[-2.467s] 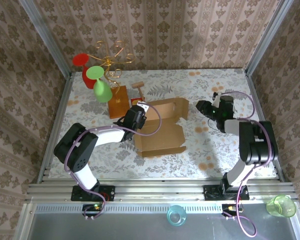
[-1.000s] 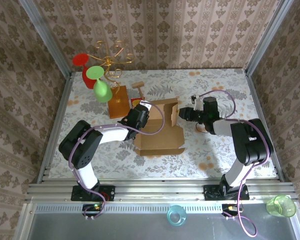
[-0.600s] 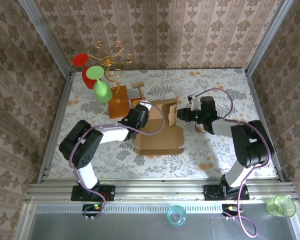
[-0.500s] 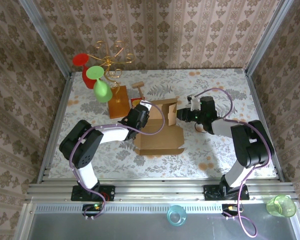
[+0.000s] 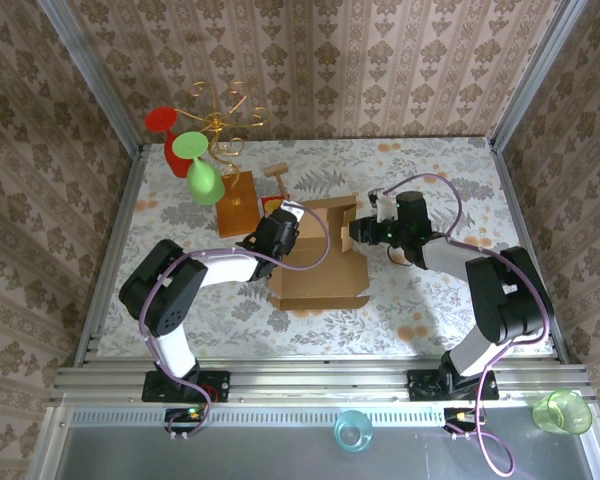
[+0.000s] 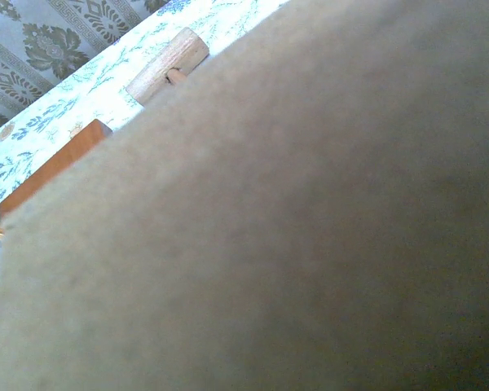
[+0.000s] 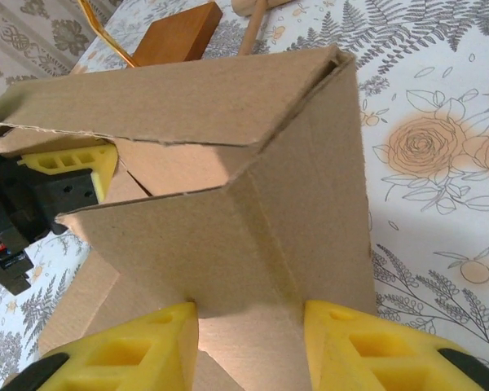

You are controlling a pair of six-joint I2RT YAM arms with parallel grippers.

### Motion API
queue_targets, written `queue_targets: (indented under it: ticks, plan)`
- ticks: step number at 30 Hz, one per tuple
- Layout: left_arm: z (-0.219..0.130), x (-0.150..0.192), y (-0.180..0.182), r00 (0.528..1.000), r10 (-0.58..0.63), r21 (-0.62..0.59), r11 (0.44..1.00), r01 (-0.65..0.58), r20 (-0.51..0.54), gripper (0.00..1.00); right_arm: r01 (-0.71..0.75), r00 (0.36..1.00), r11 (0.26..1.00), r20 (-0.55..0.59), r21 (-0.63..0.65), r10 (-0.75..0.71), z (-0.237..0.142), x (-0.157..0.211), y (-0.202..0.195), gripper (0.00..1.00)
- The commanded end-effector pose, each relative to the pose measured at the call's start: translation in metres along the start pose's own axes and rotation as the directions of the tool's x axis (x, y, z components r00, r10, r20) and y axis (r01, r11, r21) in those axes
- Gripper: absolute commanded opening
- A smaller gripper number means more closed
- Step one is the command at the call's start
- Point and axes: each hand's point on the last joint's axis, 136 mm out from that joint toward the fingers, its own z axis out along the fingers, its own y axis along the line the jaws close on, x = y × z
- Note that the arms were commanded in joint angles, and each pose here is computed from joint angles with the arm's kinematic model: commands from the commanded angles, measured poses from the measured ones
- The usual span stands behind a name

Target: Fold the paper box

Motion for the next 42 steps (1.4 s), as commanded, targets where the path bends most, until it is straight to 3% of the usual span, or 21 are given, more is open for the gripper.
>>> queue_targets:
  ticks: [1,10,17,30,37,42]
  plan:
    - [0.003,0.029,-0.011,0.989,0.116,0.032,0.993,-0.113,-0.094,0.00,0.047,0.999,0.998,-0.019,0.048,-0.046,0.007,-0.002,-0.004,0.41]
    - [0.004,0.029,-0.016,0.989,0.119,0.039,0.992,-0.116,-0.093,0.00,0.067,0.998,0.973,-0.013,0.223,-0.066,0.012,-0.005,-0.031,0.47]
    - [0.005,0.028,-0.018,0.988,0.124,0.042,0.992,-0.121,-0.095,0.00,0.091,0.996,0.960,-0.019,0.265,-0.089,0.021,-0.008,-0.032,0.45]
    - [0.009,0.026,-0.020,0.987,0.119,0.043,0.992,-0.115,-0.104,0.00,0.104,0.994,0.850,-0.022,0.516,-0.108,0.028,-0.003,-0.053,0.15]
    - [0.010,0.026,-0.021,0.987,0.120,0.041,0.992,-0.116,-0.108,0.00,0.105,0.993,0.809,-0.017,0.579,-0.117,0.028,-0.003,-0.055,0.23]
    - [0.011,0.026,-0.020,0.986,0.120,0.037,0.992,-0.117,-0.112,0.00,0.092,0.993,0.759,-0.007,0.645,-0.114,0.022,-0.008,-0.061,0.14]
